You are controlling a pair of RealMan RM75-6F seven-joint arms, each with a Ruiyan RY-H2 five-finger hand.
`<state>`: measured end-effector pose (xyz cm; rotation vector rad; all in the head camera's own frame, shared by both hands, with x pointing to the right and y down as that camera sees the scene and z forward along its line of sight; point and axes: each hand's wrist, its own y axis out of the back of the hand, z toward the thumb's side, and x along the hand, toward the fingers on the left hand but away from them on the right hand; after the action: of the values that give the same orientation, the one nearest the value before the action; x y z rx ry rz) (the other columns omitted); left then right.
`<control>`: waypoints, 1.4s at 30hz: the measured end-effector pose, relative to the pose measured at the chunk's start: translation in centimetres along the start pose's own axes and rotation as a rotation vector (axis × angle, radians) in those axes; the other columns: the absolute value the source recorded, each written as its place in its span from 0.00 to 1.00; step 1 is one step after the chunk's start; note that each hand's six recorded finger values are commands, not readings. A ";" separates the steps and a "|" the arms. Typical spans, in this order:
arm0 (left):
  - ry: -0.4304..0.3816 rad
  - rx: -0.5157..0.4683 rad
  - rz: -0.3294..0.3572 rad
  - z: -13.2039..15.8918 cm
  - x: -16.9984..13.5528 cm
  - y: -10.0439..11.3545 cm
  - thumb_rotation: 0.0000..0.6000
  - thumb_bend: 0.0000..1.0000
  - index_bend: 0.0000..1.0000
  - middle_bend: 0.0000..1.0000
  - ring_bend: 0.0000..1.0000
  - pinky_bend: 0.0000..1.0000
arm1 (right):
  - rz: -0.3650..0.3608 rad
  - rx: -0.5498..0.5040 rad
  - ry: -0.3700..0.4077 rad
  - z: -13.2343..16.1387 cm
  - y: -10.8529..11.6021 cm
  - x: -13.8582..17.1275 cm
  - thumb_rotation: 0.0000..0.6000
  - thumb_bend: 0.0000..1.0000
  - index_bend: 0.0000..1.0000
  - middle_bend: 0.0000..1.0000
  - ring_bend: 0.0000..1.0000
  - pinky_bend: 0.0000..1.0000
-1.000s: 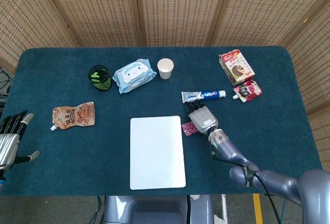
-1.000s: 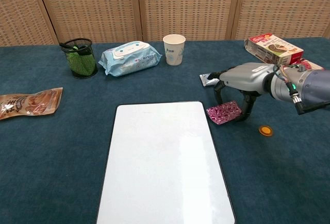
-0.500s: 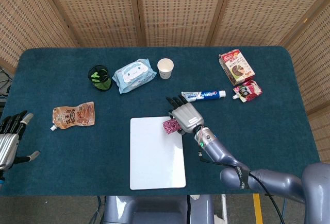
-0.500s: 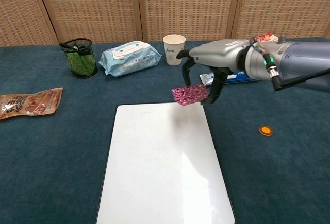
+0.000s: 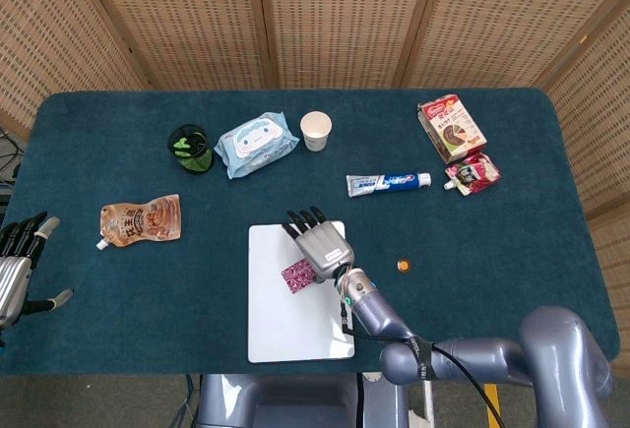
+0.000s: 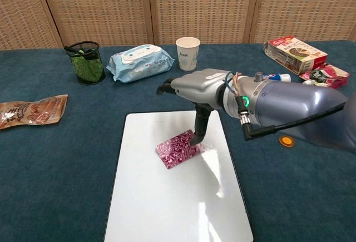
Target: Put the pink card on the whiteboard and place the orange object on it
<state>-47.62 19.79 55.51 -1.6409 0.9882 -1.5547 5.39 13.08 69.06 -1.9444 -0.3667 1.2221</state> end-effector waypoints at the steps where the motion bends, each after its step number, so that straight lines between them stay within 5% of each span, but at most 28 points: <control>1: 0.000 0.000 -0.001 0.0 0.0 0.0 1.00 0.00 0.00 0.00 0.00 0.00 | -0.003 -0.002 -0.002 0.0 0.2 0.1 1.00 0.00 0.00 0.00 0.00 0.00; 5: -0.004 0.000 -0.004 0.0 0.0 -0.1 1.00 0.00 0.00 0.00 0.00 0.00 | -0.002 0.000 0.000 -0.1 1.0 1.0 1.00 0.00 0.02 0.00 0.00 0.00; 10: -0.008 0.002 -0.002 0.1 -0.1 -0.1 1.00 0.00 0.00 0.00 0.00 0.00 | -0.039 0.046 -0.017 -2.5 2.9 2.9 1.00 0.23 0.30 0.00 0.00 0.00; 14: -0.015 0.010 -0.004 0.4 -0.1 -0.2 1.00 0.00 0.00 0.00 0.00 0.00 | -0.068 0.079 -0.067 -6.2 3.3 4.6 1.00 0.26 0.38 0.00 0.00 0.00; 25: -0.028 0.026 -0.010 1.0 -0.1 -0.5 1.00 0.00 0.00 0.00 0.00 0.00 | -0.023 0.013 -0.178 -14.4 -0.6 8.9 1.00 0.26 0.39 0.00 0.00 0.00; 42: -0.034 0.034 -0.010 1.3 -0.3 -0.7 1.00 0.00 0.00 0.00 0.00 0.00 | 0.059 0.005 -0.201 -16.8 -6.1 10.2 1.00 0.34 0.39 0.00 0.00 0.00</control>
<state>-46.23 20.34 55.92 -1.6458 0.9324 -1.5374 25.71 15.29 70.96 -1.8447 -0.4106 1.4612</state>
